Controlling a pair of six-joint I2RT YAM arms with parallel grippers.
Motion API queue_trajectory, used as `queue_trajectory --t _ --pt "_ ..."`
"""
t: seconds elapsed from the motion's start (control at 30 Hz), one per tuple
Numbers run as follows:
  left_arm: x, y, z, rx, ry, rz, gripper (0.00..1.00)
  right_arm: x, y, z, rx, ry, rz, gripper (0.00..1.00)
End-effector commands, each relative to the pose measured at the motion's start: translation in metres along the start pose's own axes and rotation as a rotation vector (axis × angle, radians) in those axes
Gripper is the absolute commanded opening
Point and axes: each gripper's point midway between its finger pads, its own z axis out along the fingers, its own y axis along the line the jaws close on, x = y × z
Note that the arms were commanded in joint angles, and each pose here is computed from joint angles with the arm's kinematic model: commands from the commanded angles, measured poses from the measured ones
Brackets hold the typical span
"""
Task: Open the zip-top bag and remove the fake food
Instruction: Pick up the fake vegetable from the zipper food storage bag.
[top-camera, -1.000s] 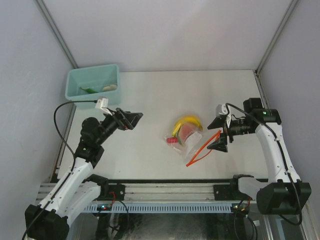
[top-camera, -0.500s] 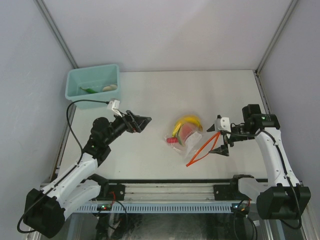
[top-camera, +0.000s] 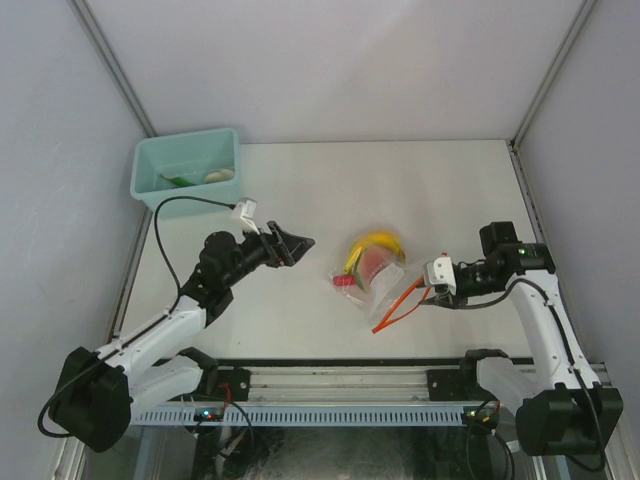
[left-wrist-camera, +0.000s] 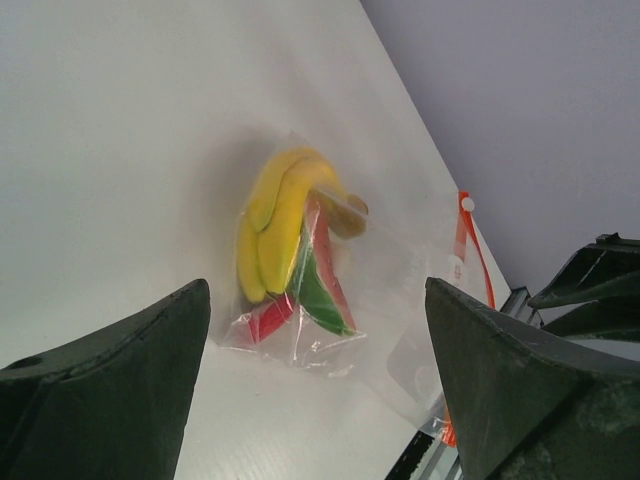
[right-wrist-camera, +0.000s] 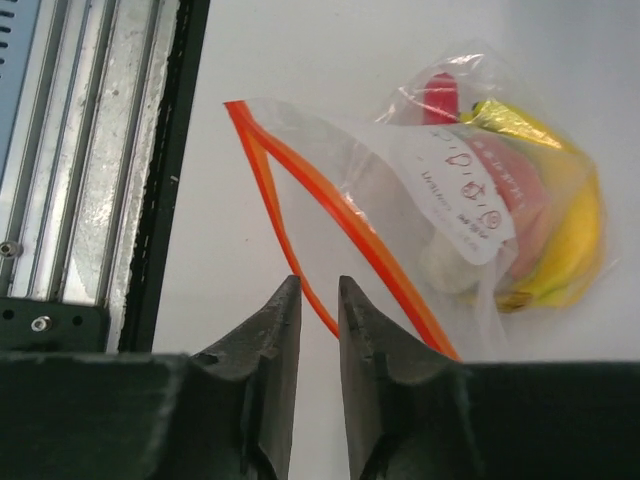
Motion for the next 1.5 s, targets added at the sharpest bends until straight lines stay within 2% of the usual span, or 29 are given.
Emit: queue_trajectory --t 0.0,0.1,0.13,0.7,0.9,1.1,1.47 --pt "-0.015 -0.022 0.015 0.055 -0.023 0.013 0.88 0.012 0.001 0.007 0.003 0.045 -0.069 0.16" --pt "-0.008 -0.023 0.026 0.053 0.006 0.018 0.89 0.024 -0.003 0.014 0.032 0.069 -0.096 0.01" --pt "-0.006 -0.024 0.029 0.05 0.014 0.019 0.89 0.026 -0.004 0.015 0.044 0.075 -0.097 0.0" --pt "0.036 -0.018 0.102 0.07 0.182 0.093 0.93 0.05 -0.054 0.046 0.289 0.055 -0.361 0.0" --pt "0.042 -0.01 0.122 0.063 0.208 0.099 0.89 0.052 -0.064 0.055 0.344 0.044 -0.414 0.0" --pt "0.05 -0.007 0.139 0.079 0.246 0.099 0.81 0.057 -0.066 0.063 0.35 0.042 -0.44 0.0" --pt "0.077 0.006 0.145 0.086 0.332 0.087 0.82 0.065 -0.07 0.078 0.293 0.044 -0.447 0.02"
